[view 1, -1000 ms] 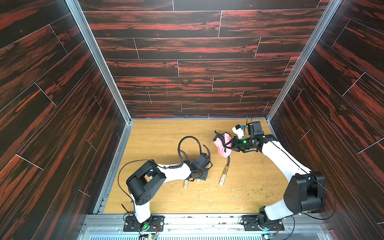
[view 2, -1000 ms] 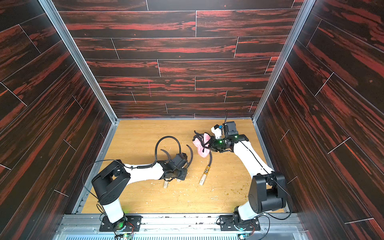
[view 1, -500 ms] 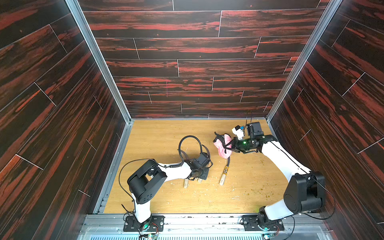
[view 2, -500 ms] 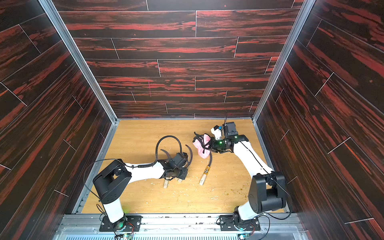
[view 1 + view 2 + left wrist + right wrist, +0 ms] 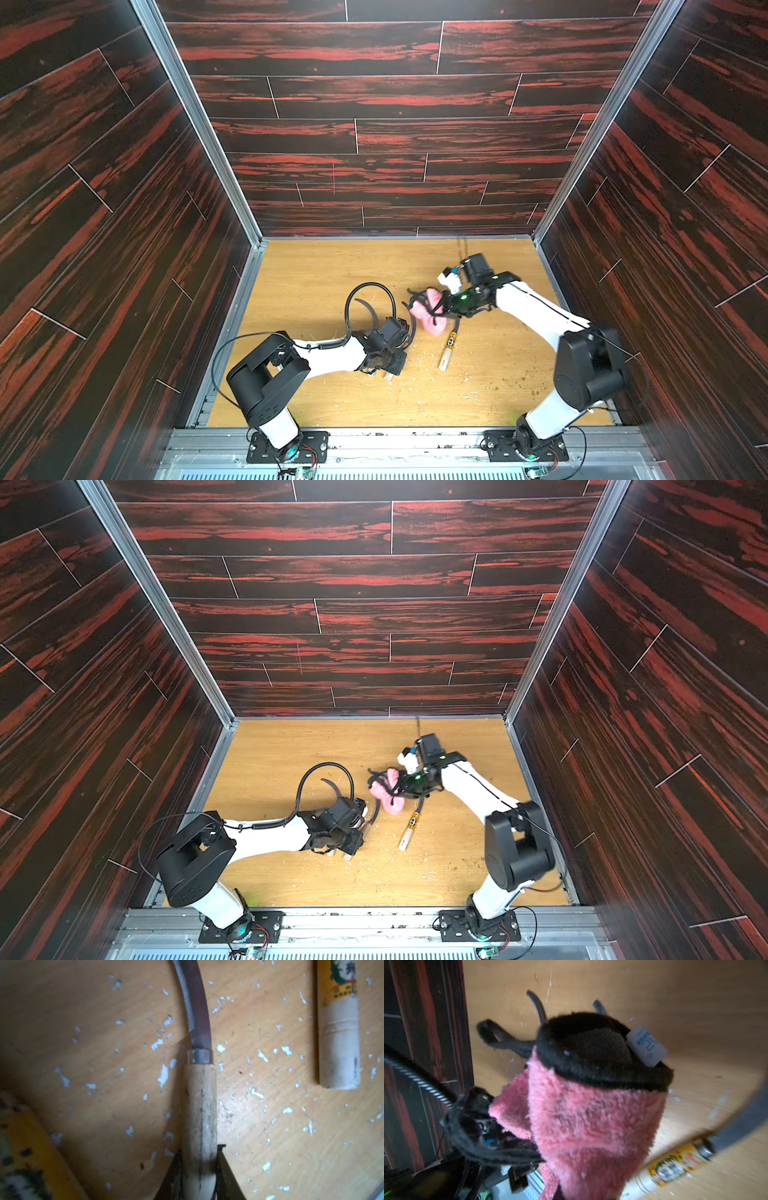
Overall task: Wipe small sickles with rags
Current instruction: Adjust the small sickle at the center of the board, then wipe the small sickle.
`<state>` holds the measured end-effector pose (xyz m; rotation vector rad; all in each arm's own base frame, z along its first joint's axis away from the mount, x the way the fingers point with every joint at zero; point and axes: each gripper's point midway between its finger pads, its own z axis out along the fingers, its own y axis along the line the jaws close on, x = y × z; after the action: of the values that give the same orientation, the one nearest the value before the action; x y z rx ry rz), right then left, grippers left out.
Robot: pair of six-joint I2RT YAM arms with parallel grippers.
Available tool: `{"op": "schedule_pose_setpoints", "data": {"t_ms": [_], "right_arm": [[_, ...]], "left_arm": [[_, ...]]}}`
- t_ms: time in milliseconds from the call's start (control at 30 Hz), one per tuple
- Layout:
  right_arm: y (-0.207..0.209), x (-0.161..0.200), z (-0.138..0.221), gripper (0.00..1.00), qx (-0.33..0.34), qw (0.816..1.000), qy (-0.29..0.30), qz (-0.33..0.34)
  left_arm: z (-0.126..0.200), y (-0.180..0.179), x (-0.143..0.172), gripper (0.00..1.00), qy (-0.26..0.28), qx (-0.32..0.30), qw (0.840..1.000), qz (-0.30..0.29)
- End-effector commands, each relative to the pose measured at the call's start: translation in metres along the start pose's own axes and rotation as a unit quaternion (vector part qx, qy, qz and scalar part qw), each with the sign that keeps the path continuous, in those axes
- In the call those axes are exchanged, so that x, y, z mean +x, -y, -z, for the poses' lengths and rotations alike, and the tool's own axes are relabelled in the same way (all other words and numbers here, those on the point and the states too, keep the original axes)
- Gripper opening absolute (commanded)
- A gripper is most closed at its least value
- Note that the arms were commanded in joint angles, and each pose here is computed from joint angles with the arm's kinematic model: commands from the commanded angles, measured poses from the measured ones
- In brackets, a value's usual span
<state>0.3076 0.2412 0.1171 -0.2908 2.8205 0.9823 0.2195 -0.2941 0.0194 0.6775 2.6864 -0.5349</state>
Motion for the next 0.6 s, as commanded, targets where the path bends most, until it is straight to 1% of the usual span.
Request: {"op": "schedule_pose_setpoints", "data": {"t_ms": [0, 167, 267, 367, 467, 533, 567], "right_arm": [[-0.008, 0.003, -0.026, 0.0, -0.008, 1.0, -0.027, 0.007], [-0.007, 0.017, -0.054, 0.0, -0.01, 0.998, -0.067, -0.003], [0.0, 0.031, -0.07, 0.0, -0.001, 0.996, -0.092, -0.01], [0.021, 0.04, -0.087, 0.0, 0.031, 0.993, -0.112, -0.023], [0.042, 0.04, -0.096, 0.0, 0.066, 0.991, -0.111, -0.029], [0.051, 0.034, -0.099, 0.0, 0.074, 0.991, -0.108, -0.037], [0.06, 0.029, -0.099, 0.0, 0.094, 0.99, -0.101, -0.038]], "left_arm": [[0.006, 0.012, 0.005, 0.06, 0.003, 0.024, 1.0, -0.015], [0.002, 0.012, 0.01, 0.06, 0.001, 0.024, 1.0, -0.012], [-0.001, 0.011, 0.013, 0.05, -0.001, 0.023, 1.0, -0.009], [-0.002, 0.01, 0.016, 0.04, -0.001, 0.024, 1.0, -0.007], [-0.002, 0.01, 0.018, 0.04, -0.003, 0.024, 1.0, -0.007], [-0.001, 0.01, 0.019, 0.04, -0.003, 0.024, 1.0, -0.008], [-0.001, 0.009, 0.02, 0.04, -0.003, 0.024, 1.0, -0.009]]}}
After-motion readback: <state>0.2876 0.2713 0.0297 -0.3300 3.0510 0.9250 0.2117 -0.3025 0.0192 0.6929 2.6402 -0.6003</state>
